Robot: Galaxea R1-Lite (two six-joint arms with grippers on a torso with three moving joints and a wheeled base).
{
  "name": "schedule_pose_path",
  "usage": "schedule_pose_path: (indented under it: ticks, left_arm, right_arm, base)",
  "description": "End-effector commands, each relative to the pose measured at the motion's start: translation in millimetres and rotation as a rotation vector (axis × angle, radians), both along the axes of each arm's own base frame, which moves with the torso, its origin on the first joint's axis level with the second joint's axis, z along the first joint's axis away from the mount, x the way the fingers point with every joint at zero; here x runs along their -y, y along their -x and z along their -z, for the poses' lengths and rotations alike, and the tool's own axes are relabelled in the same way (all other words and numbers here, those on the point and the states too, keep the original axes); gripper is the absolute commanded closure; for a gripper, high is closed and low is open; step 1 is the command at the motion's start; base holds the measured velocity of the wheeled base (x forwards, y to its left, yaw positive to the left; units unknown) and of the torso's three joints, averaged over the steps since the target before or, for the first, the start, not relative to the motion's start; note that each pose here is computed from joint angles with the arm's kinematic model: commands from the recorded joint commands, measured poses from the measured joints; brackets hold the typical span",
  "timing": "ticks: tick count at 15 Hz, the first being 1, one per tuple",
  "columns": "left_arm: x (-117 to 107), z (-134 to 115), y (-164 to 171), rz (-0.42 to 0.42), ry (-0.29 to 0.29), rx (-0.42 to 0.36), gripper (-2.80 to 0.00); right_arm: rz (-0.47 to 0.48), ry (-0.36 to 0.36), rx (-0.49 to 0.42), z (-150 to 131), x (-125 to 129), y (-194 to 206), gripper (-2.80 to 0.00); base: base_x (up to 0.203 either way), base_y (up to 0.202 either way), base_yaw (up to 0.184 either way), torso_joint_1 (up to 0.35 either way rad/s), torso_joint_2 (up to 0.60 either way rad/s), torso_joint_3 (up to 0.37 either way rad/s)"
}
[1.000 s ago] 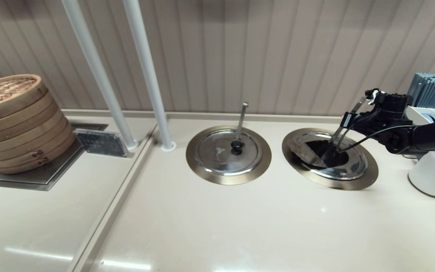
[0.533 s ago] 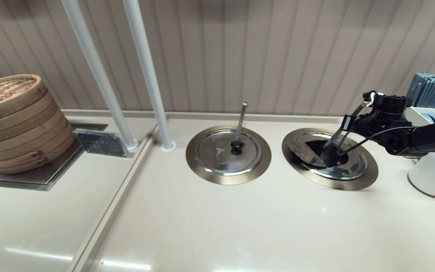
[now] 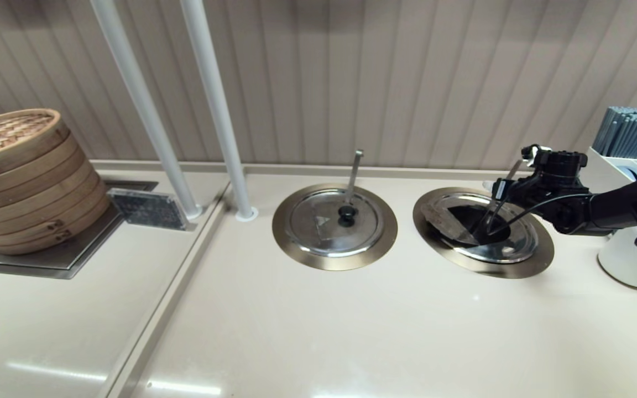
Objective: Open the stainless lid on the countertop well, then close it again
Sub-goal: Stir with a spoon
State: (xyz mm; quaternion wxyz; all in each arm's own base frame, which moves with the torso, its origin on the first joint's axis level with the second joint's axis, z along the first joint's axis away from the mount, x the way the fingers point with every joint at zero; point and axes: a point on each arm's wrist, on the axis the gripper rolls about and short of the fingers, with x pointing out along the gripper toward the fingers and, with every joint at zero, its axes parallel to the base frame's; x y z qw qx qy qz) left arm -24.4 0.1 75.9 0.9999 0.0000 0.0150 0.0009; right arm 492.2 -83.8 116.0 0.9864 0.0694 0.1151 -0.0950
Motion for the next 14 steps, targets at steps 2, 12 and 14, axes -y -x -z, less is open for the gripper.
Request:
schedule_pose_path:
  ticks: [2, 12, 14]
  left_arm:
    - [0, 0, 0, -0.001, 0.000, -0.001, 0.00]
    - [0, 0, 0, 0.000, 0.000, -0.001, 0.00]
    - [0, 0, 0, 0.000, 0.000, -0.001, 0.00]
  right_arm:
    - [-0.006, -0.002, -0.009, 19, 0, -13, -2.80]
    - [-0.036, 0.001, 0.013, 43, 0, -48, -2.80]
    - [-0.036, -0.002, 0.007, 47, 1, -48, -2.80]
  base:
    - [0.000, 0.000, 0.000, 0.000, 0.00, 0.000]
    - [0.000, 0.000, 0.000, 0.000, 0.00, 0.000]
    - [0.000, 0.000, 0.000, 0.000, 0.00, 0.000]
